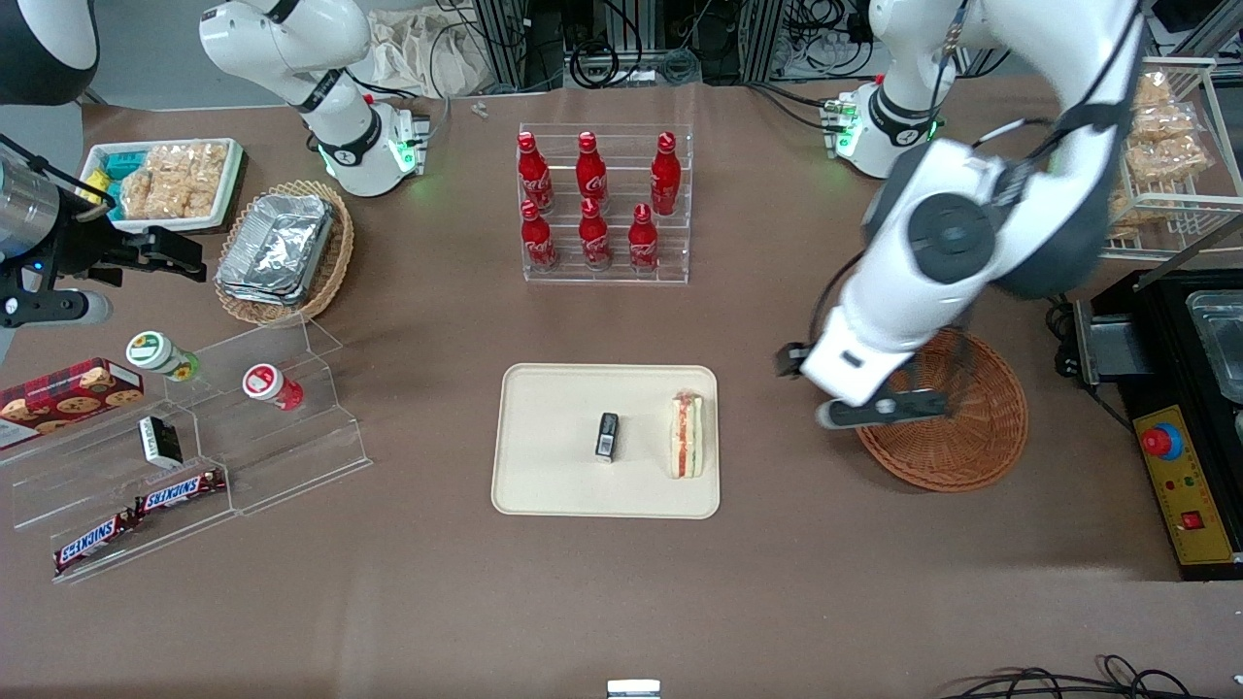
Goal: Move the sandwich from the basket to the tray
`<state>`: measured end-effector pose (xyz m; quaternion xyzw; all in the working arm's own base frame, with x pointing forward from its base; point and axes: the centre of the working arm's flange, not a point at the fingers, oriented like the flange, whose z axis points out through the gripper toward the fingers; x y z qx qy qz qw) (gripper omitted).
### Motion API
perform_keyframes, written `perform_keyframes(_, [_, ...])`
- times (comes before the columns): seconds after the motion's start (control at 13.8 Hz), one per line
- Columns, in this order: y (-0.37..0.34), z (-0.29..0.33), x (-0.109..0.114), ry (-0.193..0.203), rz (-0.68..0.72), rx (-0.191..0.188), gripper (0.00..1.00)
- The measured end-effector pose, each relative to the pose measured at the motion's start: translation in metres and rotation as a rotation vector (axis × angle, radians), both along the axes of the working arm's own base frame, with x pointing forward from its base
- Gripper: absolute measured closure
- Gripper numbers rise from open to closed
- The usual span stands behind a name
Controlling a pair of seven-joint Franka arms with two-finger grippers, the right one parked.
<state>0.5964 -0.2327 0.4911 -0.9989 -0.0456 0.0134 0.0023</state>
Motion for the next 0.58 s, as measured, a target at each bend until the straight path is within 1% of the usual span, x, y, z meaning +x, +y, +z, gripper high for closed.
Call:
perform_keyframes(0.14, [0.056,0.03,-0.004,0.041,-0.004,0.013,0.0])
perform_keyframes(0.29, [0.106,0.063,-0.017,0.073,-0.006,0.001,0.0])
perform_keyframes(0.36, [0.125,0.081,-0.027,0.08,0.001,-0.001,0.0])
perform_keyframes(0.43, [0.138,0.1,-0.038,0.079,0.009,0.002,0.0])
perform_keyframes(0.58, [0.143,0.127,-0.057,0.056,0.013,0.005,0.0])
